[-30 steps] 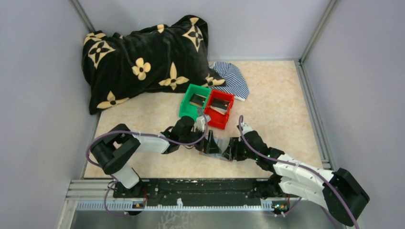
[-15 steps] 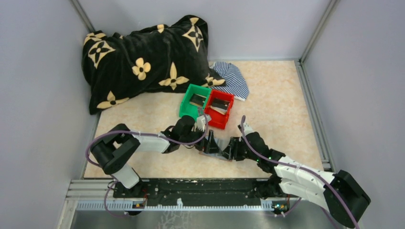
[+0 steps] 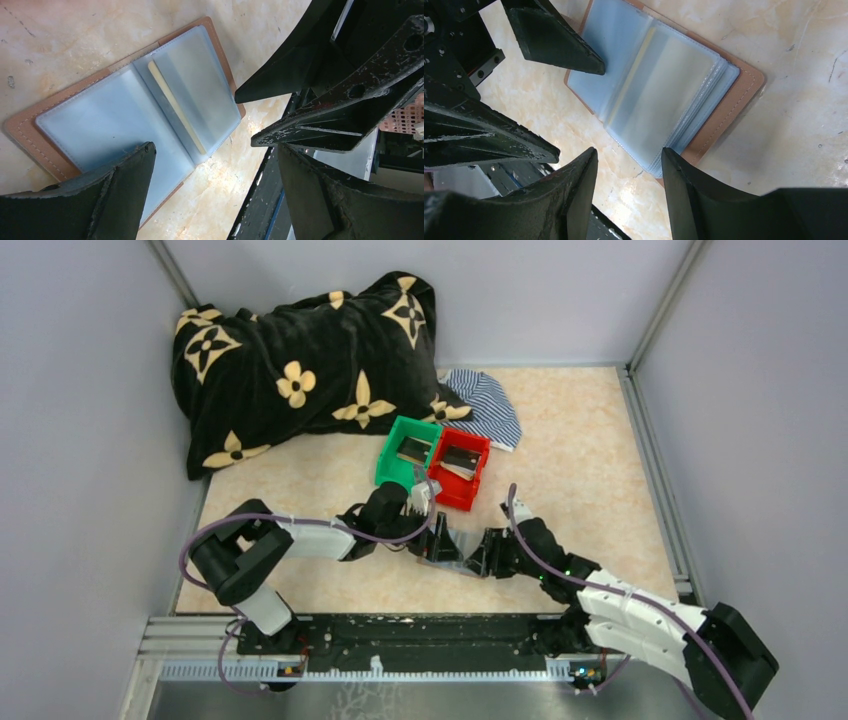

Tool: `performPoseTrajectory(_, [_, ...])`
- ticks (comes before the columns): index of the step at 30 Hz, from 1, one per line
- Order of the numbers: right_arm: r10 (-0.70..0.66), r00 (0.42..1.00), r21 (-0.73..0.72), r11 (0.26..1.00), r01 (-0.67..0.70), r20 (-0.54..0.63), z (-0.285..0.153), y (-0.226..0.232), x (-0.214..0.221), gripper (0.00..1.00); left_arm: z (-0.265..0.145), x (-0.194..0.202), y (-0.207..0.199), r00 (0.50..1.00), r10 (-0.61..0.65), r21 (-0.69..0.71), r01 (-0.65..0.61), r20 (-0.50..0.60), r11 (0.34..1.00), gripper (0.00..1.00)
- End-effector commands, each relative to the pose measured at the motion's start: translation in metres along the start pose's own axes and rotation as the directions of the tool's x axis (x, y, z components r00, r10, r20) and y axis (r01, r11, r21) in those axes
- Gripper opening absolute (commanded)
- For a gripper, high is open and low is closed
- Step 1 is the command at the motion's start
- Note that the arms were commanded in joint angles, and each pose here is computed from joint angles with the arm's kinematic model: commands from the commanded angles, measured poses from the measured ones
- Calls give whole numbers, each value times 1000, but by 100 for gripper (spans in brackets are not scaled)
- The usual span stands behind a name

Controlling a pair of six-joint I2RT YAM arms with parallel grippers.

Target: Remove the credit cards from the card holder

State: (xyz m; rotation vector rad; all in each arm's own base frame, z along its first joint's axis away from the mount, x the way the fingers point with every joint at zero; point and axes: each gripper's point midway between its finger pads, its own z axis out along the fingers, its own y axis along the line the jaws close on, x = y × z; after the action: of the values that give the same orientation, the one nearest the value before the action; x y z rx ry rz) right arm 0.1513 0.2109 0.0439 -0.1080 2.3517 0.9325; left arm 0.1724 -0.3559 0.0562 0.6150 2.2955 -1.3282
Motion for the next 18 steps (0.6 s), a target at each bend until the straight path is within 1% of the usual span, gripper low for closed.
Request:
performPoseTrajectory(1, [-5, 1000, -34, 999, 5, 15, 5, 6, -2, 51, -1, -5, -3, 1000, 21, 17, -21, 13, 1000, 97])
performPoseTrajectory(10, [-12, 1000, -67, 998, 13, 9, 14, 15, -6, 50, -4, -1, 1, 1000, 20, 4, -20, 8, 1000, 97])
performPoseTrajectory(18, [-11, 999, -135, 991, 18, 48, 16, 31, -17, 51, -2, 4, 4, 1000, 10, 3, -10, -5, 1000, 97])
